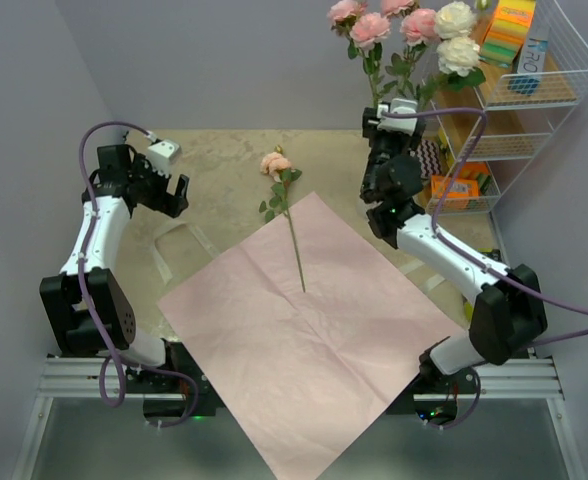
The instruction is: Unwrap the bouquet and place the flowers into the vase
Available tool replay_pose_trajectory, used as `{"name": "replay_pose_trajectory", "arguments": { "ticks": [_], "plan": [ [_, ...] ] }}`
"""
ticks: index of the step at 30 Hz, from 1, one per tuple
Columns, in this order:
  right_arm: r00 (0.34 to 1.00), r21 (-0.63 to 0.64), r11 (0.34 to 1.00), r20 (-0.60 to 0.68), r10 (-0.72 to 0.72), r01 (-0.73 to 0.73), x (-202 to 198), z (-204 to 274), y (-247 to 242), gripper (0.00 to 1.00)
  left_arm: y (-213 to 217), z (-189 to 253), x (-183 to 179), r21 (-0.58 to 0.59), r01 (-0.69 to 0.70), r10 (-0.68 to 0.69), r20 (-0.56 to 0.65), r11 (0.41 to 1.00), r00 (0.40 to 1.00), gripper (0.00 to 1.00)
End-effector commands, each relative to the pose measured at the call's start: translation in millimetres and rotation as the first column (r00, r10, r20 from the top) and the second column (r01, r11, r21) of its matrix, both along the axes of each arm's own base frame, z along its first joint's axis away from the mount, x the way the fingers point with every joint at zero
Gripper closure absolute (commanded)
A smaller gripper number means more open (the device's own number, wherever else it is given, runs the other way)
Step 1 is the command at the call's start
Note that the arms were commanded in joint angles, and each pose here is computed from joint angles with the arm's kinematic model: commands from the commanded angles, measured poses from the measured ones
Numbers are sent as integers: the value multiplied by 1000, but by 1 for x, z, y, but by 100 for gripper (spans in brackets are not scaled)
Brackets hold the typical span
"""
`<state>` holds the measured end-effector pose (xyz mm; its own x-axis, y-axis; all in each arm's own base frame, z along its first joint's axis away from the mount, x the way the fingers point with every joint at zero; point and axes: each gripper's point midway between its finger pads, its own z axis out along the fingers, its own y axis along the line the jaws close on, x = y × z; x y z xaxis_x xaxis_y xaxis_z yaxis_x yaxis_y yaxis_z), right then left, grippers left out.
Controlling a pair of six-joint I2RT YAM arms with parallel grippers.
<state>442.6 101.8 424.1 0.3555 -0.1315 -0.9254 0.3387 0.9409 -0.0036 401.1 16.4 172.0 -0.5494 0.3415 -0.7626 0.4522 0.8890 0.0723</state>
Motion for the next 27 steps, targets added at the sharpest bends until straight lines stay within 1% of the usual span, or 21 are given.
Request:
{"name": "replay_pose_trajectory", "arguments": {
  "ticks": [1, 2, 3, 4, 5, 6, 7, 8, 9, 11, 12, 14, 15, 16, 18, 19, 20, 22, 24, 26, 27],
  "plan": [
    [979, -10, 984, -105, 177, -178, -17, -33, 53, 36, -2, 32, 2, -23, 3, -2, 66, 1000, 998, 1],
    [969, -21, 975, -119, 217, -221, -21, -35, 66, 36, -3, 34, 2, -27, 3, -1, 69, 1000, 998, 1],
    [947, -24, 959, -168, 273, -281, -26, -48, 86, 37, -3, 35, 1, -27, 3, -1, 69, 1000, 998, 1],
    [934, -18, 950, -188, 302, -311, -29, -56, 95, 37, -4, 35, 0, -28, 4, -3, 66, 1000, 998, 1],
    [909, -18, 926, -200, 366, -377, -32, -58, 110, 37, -4, 36, -1, -29, 3, -2, 65, 1000, 998, 1],
    [875, 13, 904, -246, 416, -426, -35, -73, 123, 37, -5, 37, -2, -30, 4, -2, 68, 1000, 998, 1],
    [847, 28, 881, -263, 462, -472, -37, -78, 134, 37, -4, 38, -3, -30, 2, 0, 70, 1000, 998, 1],
    [806, 38, 846, -284, 519, -531, -37, -84, 148, 38, -5, 38, -4, -34, 4, -1, 67, 999, 998, 1],
    [765, 63, 830, -354, 538, -555, -35, -108, 159, 38, -5, 37, -4, -34, 4, -1, 67, 999, 998, 1],
    [713, 79, 797, -401, 575, -599, -32, -117, 176, 37, -5, 39, -5, -31, 4, -1, 71, 1000, 997, 1],
    [657, 87, 769, -463, 594, -634, -33, -134, 187, 37, -5, 40, -6, -31, 2, 1, 72, 1000, 997, 1],
    [605, 102, 753, -530, 594, -650, -23, -155, 205, 37, -5, 41, -6, -29, 4, -2, 74, 1000, 997, 1],
    [558, 110, 749, -599, 574, -653, -22, -178, 209, 37, -5, 40, -7, -28, 4, -2, 71, 1000, 997, 1],
    [538, 116, 753, -631, 559, -648, -12, -190, 218, 37, -4, 40, -8, -25, 2, 0, 73, 1000, 997, 1],
    [495, 116, 762, -695, 521, -637, -7, -216, 222, 39, -5, 38, -8, -22, 2, 0, 73, 1000, 997, 1],
    [489, 143, 763, -690, 534, -631, -4, -217, 228, 40, -4, 38, -8, -20, 2, -1, 74, 1000, 997, 1],
    [470, 148, 771, -716, 516, -620, 0, -238, 231, 40, -4, 37, -8, -20, 2, 0, 72, 1000, 997, 1],
    [472, 152, 779, -721, 508, -608, 8, -246, 235, 42, -4, 36, -8, -19, 2, -1, 70, 1000, 998, 1],
    [448, 163, 790, -748, 490, -592, 13, -269, 237, 43, -3, 36, -8, -15, 1, 1, 72, 1000, 997, 1],
    [435, 185, 786, -748, 502, -590, 16, -276, 243, 45, -2, 37, -8, -8, 2, -1, 76, 1000, 997, 0],
    [423, 196, 791, -758, 497, -580, 19, -288, 243, 45, -1, 36, -8, -3, 0, 0, 77, 1000, 997, 1]
  ]
}}
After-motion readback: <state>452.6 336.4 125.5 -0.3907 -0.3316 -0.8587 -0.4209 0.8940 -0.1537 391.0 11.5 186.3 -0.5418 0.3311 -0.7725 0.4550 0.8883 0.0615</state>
